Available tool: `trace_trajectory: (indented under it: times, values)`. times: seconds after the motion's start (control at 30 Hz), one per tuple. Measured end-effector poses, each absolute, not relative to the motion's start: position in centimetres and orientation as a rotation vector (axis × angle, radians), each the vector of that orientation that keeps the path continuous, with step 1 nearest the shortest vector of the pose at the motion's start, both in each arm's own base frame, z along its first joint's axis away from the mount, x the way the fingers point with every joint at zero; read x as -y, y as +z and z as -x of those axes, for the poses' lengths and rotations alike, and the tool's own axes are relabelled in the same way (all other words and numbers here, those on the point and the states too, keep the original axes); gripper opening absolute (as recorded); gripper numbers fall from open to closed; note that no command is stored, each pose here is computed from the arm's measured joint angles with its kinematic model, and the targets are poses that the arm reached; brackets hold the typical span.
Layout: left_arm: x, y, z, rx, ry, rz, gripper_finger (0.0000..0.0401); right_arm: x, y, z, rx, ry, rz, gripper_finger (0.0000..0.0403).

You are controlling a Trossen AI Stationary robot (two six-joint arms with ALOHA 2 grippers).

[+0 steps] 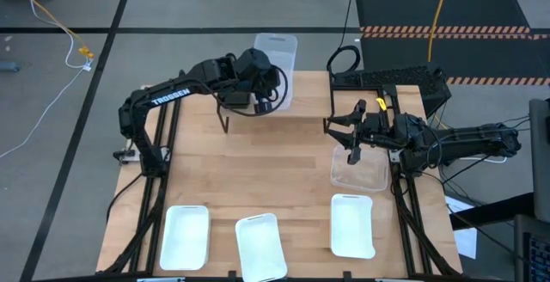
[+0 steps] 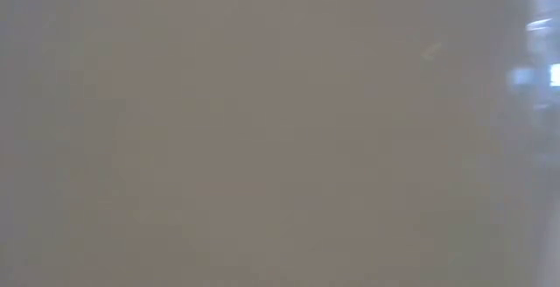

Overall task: Stack baskets on shelf by color
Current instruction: Stack the left transparent bin on top of the other transparent bin on the shelf

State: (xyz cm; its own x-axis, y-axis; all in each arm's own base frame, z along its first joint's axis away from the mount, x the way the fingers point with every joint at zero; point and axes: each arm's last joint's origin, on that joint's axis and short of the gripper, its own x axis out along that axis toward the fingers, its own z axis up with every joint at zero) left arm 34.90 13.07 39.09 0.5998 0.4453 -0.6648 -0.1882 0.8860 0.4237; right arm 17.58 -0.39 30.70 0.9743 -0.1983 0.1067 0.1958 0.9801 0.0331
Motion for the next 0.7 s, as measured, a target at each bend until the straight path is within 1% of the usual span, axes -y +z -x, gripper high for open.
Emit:
trace_trajectory:
  times: [0.2, 0.47, 0.7]
  values:
    - [-11.6, 39.1, -35.4, -0.842, 0.349, -0.324, 0.0108, 0.4, 30.7, -17.6, 0.110, -0.199, -0.022, 0.0155]
    - [-10.2, 39.0, -35.7, -0.860, 0.381, -0.350, 0.0108, 0.4, 30.7, -17.6, 0.110, -0.199, -0.019, 0.0155]
    - [-10.1, 38.7, -34.9, -0.939, 0.366, -0.340, 0.0108, 0.4, 30.7, -17.6, 0.110, -0.199, -0.019, 0.0155]
